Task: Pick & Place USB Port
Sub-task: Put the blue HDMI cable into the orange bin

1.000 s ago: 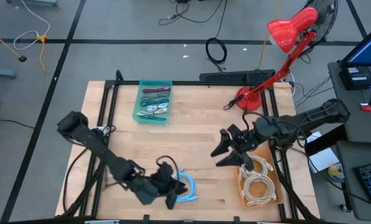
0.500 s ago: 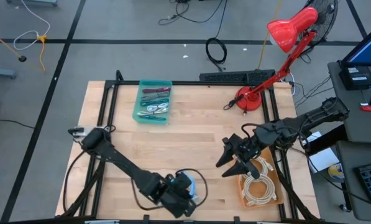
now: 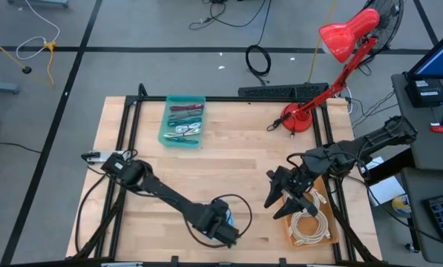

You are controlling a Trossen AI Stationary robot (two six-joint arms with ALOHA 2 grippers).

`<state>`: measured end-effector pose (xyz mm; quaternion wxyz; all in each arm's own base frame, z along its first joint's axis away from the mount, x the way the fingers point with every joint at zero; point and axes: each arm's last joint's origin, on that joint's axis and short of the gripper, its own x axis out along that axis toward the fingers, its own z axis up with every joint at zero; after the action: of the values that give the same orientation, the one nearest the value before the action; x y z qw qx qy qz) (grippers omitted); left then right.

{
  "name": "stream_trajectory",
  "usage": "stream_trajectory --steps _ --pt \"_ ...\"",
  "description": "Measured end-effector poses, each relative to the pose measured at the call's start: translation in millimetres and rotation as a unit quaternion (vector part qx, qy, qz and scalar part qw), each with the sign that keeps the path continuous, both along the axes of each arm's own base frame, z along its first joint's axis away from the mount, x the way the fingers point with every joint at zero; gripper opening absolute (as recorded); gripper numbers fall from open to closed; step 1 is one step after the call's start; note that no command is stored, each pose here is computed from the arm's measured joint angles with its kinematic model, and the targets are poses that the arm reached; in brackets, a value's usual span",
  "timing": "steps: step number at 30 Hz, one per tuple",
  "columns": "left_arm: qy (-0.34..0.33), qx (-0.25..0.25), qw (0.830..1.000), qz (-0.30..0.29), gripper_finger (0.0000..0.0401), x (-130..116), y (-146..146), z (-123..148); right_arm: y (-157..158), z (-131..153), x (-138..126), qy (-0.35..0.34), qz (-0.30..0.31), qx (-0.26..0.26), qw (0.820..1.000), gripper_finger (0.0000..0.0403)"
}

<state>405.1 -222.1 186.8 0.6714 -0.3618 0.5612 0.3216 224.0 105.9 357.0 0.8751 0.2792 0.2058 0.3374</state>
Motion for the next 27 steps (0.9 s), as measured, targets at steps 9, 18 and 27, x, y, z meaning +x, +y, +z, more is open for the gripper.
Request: stream_trajectory --steps 9,18,27 --pt "0.04 0.004 0.998 0.037 0.0127 -10 3 5 1 1 -1 0.002 0.003 0.002 1.0 0.0212" --pt "0.05 -0.006 0.998 0.038 0.0156 -10 4 5 1 1 -1 0.002 -0.001 0.002 1.0 0.0212" --pt "0.108 0.027 0.993 0.042 0.0228 -16 20 3 0 1 -1 -0.001 -0.013 0.002 1.0 0.0212"
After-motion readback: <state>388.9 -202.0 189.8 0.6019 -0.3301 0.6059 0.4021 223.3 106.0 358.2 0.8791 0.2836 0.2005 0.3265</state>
